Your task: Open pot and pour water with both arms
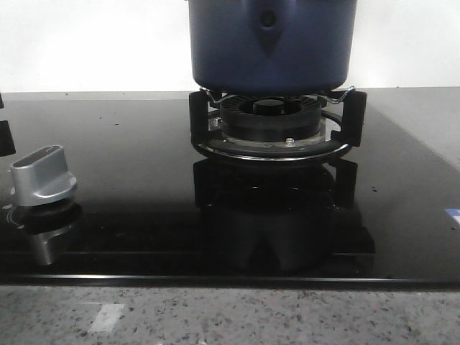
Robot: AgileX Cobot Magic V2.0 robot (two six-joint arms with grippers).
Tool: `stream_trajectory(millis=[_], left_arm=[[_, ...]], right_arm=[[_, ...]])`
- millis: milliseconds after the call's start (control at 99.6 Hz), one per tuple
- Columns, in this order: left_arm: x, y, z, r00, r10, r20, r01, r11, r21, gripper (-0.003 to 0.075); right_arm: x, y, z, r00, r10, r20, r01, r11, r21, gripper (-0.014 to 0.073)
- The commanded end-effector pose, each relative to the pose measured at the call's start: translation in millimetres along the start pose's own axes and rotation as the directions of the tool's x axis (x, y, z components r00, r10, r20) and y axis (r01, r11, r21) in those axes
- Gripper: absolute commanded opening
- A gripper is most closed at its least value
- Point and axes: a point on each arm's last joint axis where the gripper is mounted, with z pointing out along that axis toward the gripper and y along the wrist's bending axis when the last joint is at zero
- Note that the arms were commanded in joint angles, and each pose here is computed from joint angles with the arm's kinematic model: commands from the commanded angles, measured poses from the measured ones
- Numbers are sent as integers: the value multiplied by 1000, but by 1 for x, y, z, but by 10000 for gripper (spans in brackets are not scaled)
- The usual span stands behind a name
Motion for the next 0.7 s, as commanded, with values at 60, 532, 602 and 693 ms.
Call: stream_trajectory(millis=[60, 532, 602, 693], left_arm=[[-27, -6, -13, 990, -48, 132, 50, 999, -13, 337], [-26, -6, -13, 991, -45, 130, 47, 999, -14, 337], [-26, -6, -13, 991, -45, 130, 47, 999, -14, 337], [-26, -6, -13, 991, -40, 126, 43, 999, -15, 337]], right_arm=[[0, 38, -14, 996, -87, 15, 88, 990, -108, -66], [3, 77, 16, 940, -324, 109, 319, 946, 66, -66], [4, 82, 18, 918, -371, 137, 359, 927, 109, -66], [3, 87, 17, 894, -411, 179, 391, 910, 140, -62]])
